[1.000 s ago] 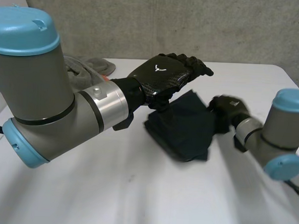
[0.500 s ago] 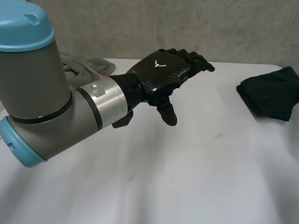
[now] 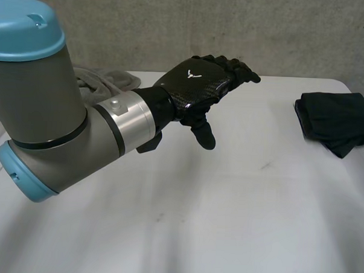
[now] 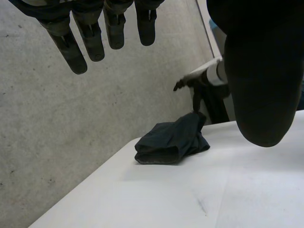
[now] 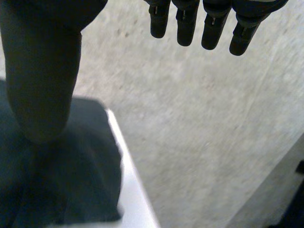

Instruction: Fold the laundry.

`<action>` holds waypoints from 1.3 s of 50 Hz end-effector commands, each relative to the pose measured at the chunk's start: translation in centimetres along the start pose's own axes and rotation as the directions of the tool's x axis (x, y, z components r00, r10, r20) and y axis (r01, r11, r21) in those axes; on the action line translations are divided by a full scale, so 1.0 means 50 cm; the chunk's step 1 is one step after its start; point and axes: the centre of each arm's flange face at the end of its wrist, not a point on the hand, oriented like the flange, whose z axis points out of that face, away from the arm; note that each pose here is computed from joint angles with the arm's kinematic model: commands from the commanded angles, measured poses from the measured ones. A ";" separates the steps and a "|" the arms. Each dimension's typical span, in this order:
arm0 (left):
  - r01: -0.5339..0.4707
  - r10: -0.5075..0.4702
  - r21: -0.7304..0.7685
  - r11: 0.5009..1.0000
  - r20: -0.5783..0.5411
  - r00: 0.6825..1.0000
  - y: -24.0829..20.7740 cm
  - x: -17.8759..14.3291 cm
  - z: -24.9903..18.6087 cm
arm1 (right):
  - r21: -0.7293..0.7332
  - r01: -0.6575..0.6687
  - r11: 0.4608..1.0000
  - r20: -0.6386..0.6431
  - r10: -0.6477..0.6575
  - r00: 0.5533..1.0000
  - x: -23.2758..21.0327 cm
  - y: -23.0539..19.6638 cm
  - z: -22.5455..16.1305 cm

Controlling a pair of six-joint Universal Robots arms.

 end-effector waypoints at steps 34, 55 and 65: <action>-0.321 0.454 -0.323 0.890 0.574 0.682 0.294 -0.621 -0.044 | 0.344 0.467 0.815 0.721 -0.548 0.424 -0.273 0.047 -0.564; -0.483 0.309 0.075 0.873 0.680 0.665 -0.025 -0.446 -0.020 | 0.326 0.468 0.822 0.695 -0.544 0.471 -0.243 0.033 -0.558; -0.335 0.162 0.284 0.899 0.494 0.854 -0.103 -0.208 -0.010 | 0.340 0.385 0.858 0.665 -0.509 0.546 -0.230 -0.035 -0.567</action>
